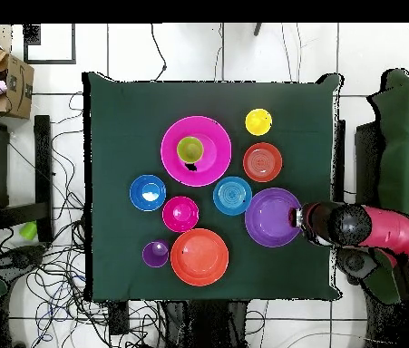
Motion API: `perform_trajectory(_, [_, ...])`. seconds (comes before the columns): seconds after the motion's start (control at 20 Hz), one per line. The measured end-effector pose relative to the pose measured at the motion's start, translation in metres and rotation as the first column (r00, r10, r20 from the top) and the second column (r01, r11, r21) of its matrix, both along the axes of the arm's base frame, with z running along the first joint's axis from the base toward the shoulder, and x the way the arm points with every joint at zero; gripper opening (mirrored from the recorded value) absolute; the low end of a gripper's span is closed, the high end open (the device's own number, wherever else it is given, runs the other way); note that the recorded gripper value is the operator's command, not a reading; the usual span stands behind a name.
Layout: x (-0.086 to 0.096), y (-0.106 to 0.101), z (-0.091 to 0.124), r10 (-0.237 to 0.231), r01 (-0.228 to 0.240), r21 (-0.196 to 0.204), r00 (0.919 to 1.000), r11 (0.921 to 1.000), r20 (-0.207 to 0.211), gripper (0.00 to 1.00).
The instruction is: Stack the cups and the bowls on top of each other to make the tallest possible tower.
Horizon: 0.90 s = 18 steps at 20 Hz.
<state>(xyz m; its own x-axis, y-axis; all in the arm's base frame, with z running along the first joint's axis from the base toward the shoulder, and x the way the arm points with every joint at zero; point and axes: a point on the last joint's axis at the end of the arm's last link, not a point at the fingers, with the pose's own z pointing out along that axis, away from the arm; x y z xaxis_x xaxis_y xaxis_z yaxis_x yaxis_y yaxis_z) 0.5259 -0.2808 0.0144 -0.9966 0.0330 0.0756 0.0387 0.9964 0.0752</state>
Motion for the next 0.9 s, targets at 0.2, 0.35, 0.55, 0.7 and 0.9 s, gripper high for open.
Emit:
perform_trajectory(0.2, [0.005, 0.004, 0.023, 0.011, -0.012, -0.019, 0.9998, 0.9998, -0.016, 0.0])
perform_trajectory(0.35, [0.01, 0.008, 0.039, 0.018, -0.018, -0.028, 0.9995, 0.9994, -0.026, 0.0])
perform_trajectory(0.55, [0.016, 0.015, 0.061, 0.017, -0.018, -0.03, 0.9989, 0.9994, -0.043, 0.0])
perform_trajectory(0.7, [0.018, 0.026, 0.088, 0.011, -0.013, -0.026, 0.9969, 0.9996, -0.078, 0.0])
perform_trajectory(0.9, [0.02, 0.037, 0.116, 0.003, -0.006, -0.022, 0.9937, 0.9997, -0.112, 0.0])
